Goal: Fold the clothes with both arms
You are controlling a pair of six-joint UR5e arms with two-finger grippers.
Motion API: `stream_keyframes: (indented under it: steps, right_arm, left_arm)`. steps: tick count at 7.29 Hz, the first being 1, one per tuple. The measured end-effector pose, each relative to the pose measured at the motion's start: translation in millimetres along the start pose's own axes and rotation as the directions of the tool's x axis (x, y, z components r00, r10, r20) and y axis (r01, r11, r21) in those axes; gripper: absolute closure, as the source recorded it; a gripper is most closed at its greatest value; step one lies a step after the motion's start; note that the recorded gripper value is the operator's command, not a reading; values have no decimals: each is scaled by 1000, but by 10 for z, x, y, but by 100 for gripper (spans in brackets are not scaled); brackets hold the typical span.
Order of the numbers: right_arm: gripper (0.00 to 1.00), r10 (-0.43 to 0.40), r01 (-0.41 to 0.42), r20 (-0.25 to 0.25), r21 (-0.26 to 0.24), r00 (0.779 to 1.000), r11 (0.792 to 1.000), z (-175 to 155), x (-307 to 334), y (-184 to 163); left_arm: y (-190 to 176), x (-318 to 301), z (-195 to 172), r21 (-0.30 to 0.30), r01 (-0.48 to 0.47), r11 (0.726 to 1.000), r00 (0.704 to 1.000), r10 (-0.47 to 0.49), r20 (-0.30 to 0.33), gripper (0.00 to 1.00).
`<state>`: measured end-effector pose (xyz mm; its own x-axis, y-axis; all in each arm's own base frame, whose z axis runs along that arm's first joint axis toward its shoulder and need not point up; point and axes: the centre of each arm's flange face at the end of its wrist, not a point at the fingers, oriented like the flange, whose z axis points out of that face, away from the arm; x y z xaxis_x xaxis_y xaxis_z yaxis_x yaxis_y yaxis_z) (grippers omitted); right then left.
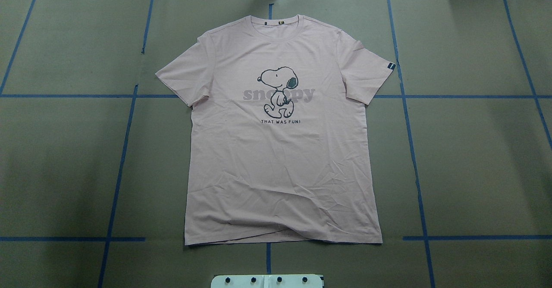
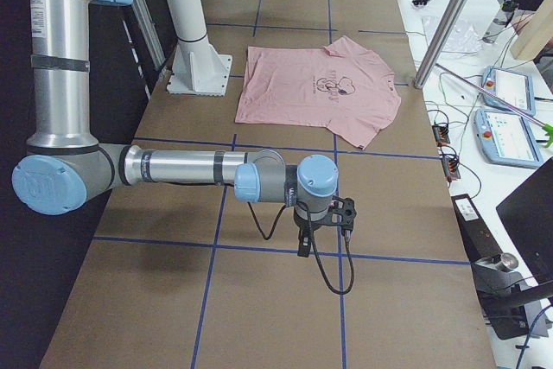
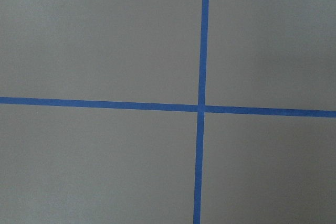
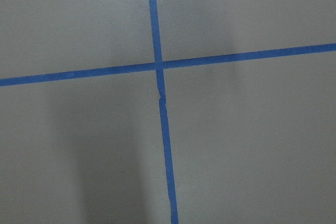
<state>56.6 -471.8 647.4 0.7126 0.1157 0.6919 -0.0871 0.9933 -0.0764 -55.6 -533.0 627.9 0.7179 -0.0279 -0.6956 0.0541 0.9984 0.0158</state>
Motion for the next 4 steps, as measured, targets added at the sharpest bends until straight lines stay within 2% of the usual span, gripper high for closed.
stream_keyframes:
  steps: [4]
  right_arm:
    - [0, -7, 7, 6, -1, 1000, 1000, 17, 5, 21]
  left_arm:
    - [49, 192, -67, 26, -87, 996, 996, 87, 3, 0]
